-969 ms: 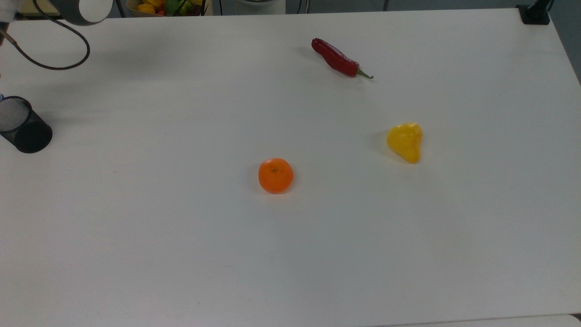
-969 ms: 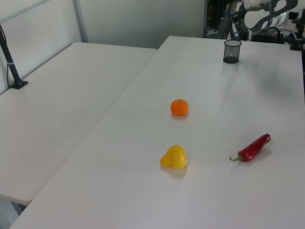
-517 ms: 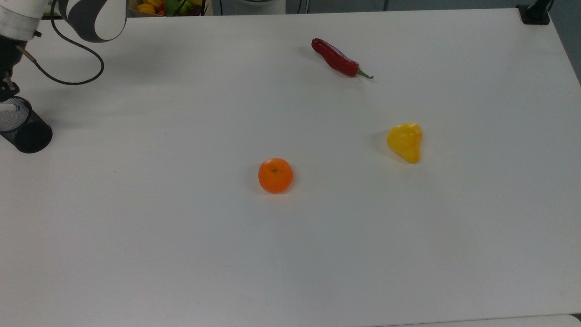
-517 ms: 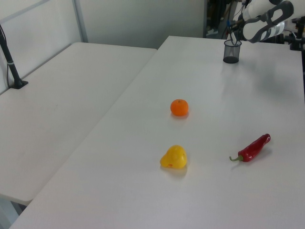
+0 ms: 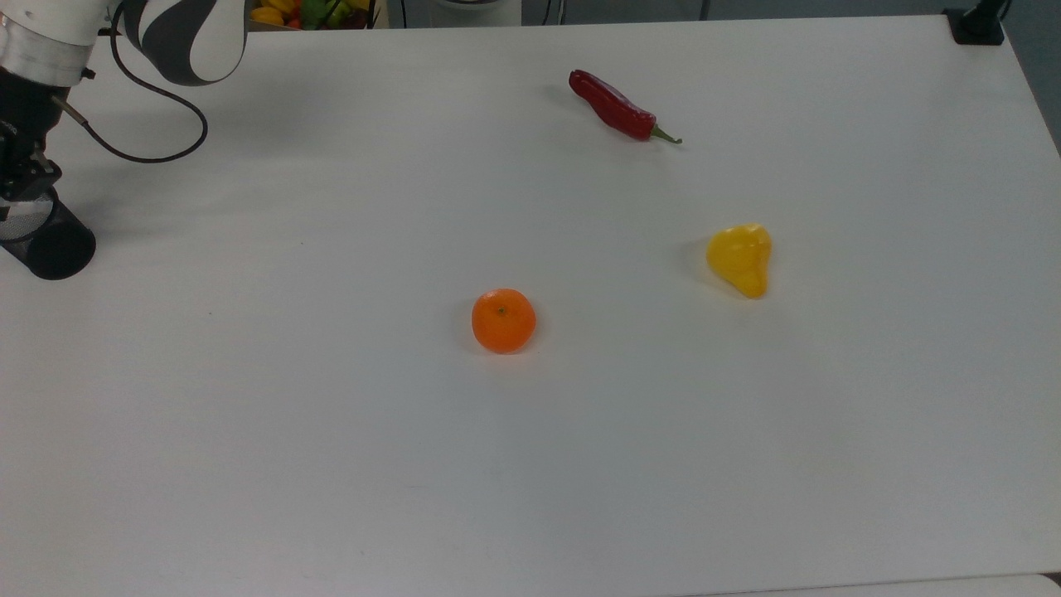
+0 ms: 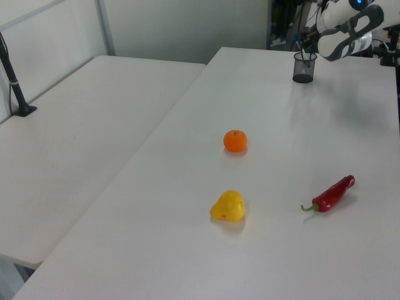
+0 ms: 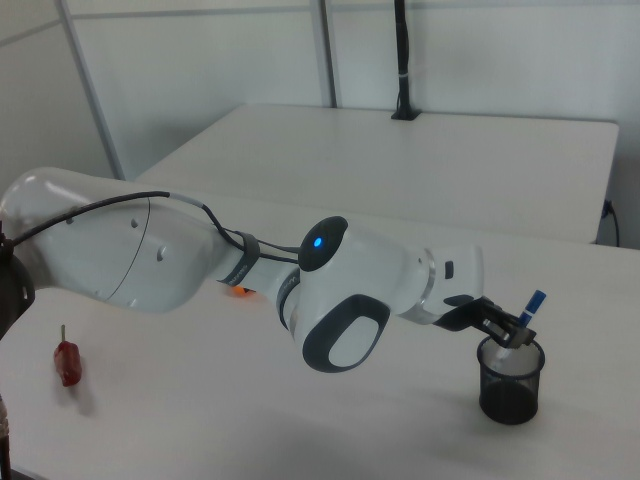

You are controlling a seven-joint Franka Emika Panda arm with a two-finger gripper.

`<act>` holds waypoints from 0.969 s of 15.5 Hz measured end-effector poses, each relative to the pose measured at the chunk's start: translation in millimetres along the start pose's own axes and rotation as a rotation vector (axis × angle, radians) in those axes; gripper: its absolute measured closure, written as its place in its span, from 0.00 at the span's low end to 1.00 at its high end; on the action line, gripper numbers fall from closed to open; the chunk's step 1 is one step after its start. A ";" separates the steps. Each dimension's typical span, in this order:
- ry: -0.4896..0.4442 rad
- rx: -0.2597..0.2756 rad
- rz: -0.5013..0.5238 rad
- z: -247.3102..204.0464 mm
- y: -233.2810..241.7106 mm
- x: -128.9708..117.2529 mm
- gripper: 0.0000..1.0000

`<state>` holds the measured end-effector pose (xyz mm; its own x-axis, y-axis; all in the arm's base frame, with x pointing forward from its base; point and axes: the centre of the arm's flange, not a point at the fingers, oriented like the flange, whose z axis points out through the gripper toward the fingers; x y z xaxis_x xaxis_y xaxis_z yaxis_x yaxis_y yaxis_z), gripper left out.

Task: Place marker
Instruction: 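Lower the marker into the cup and open the gripper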

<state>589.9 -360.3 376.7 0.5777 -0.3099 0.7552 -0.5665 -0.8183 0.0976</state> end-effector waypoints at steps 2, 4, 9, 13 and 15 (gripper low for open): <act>0.000 0.001 -0.001 -0.1 -1.2 0.0 0.59; 0.000 0.002 -0.001 -0.1 -1.4 -0.1 0.42; 0.004 0.002 -0.001 -1.2 -1.4 1.7 0.00; -0.024 0.011 0.012 -12.3 2.4 15.8 0.00; -0.081 0.025 0.030 -28.8 8.1 33.4 0.00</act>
<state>587.7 -363.3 421.3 0.6071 -0.3713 0.7026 -0.5696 -0.8198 0.0589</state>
